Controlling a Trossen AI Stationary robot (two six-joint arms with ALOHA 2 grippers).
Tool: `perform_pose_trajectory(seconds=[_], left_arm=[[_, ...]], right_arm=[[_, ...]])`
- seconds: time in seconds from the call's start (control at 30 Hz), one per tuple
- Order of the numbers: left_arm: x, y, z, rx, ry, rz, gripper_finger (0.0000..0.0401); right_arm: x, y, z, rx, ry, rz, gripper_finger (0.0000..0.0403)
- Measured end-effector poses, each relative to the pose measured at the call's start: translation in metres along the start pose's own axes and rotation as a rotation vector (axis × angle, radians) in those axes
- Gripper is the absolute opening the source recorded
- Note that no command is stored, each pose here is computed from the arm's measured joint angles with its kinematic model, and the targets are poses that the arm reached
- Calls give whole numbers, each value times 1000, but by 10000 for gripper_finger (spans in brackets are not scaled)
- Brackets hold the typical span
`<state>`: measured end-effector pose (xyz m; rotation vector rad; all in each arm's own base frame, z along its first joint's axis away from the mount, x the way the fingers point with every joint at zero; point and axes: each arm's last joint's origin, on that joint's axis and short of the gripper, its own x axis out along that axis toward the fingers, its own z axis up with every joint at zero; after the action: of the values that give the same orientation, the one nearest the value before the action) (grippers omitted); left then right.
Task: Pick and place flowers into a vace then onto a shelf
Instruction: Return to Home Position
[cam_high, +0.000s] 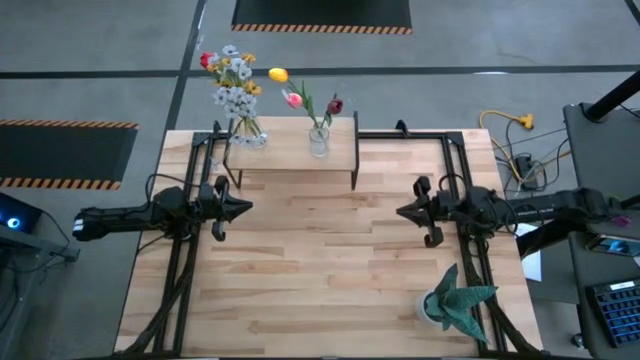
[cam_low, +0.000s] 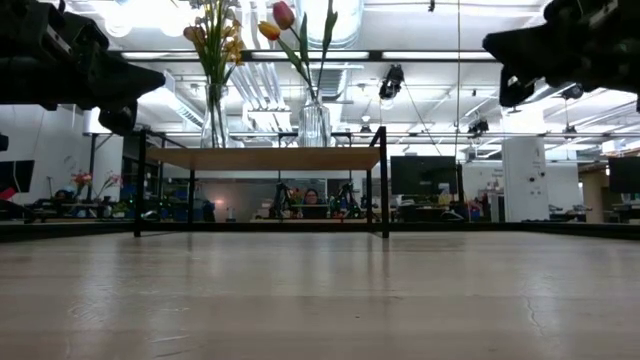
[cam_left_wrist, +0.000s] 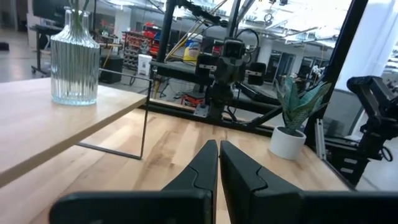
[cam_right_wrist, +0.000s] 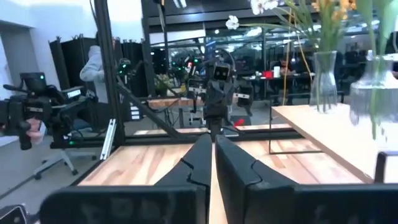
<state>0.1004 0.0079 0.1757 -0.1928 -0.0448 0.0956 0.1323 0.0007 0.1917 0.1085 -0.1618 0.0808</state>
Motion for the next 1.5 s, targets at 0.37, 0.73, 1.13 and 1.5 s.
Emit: perform_pose_trajectory(seconds=[0.37, 0.73, 1.13, 1.5], left_arm=[[0, 0, 0, 59, -1, -2, 1], [0, 0, 0, 137, -8, -4, 1], [-2, 1, -4, 149, -12, -6, 1], [-2, 1, -5, 134, -2, -4, 1]], right_arm=[[-15, -1, -7, -44, 50, -41, 8], [-20, -3, -17, -76, 125, -113, 8], [-29, -1, -8, -55, 46, -104, 8], [-34, -1, -9, -43, 44, -102, 8]])
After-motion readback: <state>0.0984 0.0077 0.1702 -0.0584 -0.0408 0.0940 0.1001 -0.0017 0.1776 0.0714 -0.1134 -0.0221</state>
